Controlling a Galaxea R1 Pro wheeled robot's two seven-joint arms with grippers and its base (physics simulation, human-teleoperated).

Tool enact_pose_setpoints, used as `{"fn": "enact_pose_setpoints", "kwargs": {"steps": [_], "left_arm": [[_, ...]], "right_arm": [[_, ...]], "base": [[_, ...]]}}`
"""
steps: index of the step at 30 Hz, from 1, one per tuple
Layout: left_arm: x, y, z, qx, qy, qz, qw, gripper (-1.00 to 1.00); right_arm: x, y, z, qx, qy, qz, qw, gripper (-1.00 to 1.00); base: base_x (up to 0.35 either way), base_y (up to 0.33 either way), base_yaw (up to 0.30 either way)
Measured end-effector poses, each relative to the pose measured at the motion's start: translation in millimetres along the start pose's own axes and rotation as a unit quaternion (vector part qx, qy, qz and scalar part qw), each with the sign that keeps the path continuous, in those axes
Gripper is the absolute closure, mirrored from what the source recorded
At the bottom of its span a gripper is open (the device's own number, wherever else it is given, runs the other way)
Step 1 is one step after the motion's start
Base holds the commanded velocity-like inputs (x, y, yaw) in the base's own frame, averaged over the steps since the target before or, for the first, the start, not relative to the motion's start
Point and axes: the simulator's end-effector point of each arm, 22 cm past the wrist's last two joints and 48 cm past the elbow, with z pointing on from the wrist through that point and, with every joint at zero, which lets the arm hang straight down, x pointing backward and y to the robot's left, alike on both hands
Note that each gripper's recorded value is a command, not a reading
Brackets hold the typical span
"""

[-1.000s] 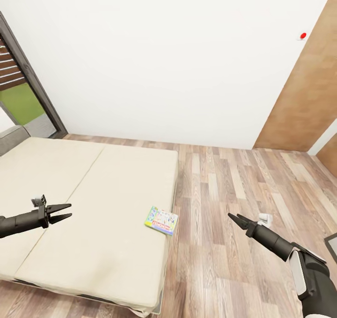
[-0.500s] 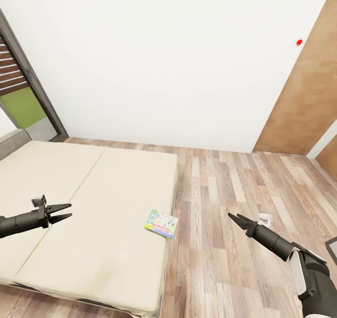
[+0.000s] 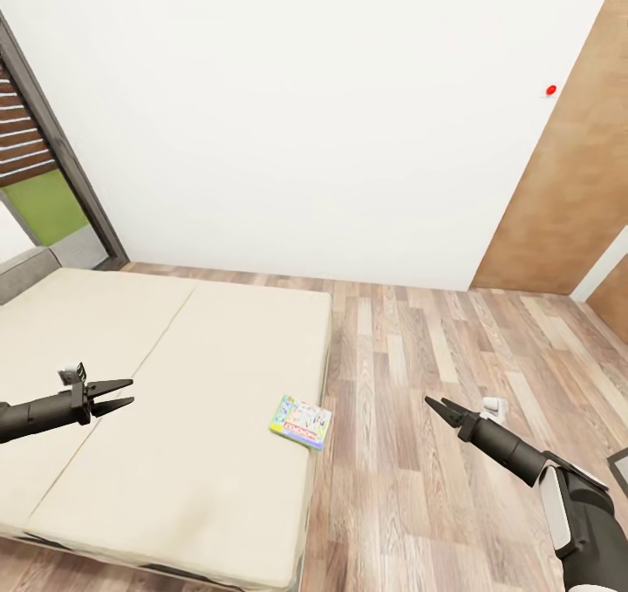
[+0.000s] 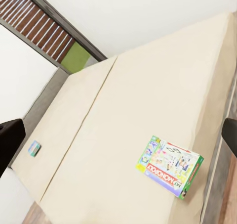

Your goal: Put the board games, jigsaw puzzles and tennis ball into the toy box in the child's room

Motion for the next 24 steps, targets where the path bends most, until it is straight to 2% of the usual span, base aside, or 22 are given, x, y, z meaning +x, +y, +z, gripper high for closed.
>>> {"fn": "enact_pose_setpoints", "kwargs": {"steps": [24], "left_arm": [[-5.6,-20.1,-3.0,0.011,-0.006,0.015,0.9998,-1.0]], "right_arm": [[-15.1,14.6,-2.6,-0.01,-0.013,-0.011,0.9998,-1.0]], "base": [[0.0,0.0,0.0]]}}
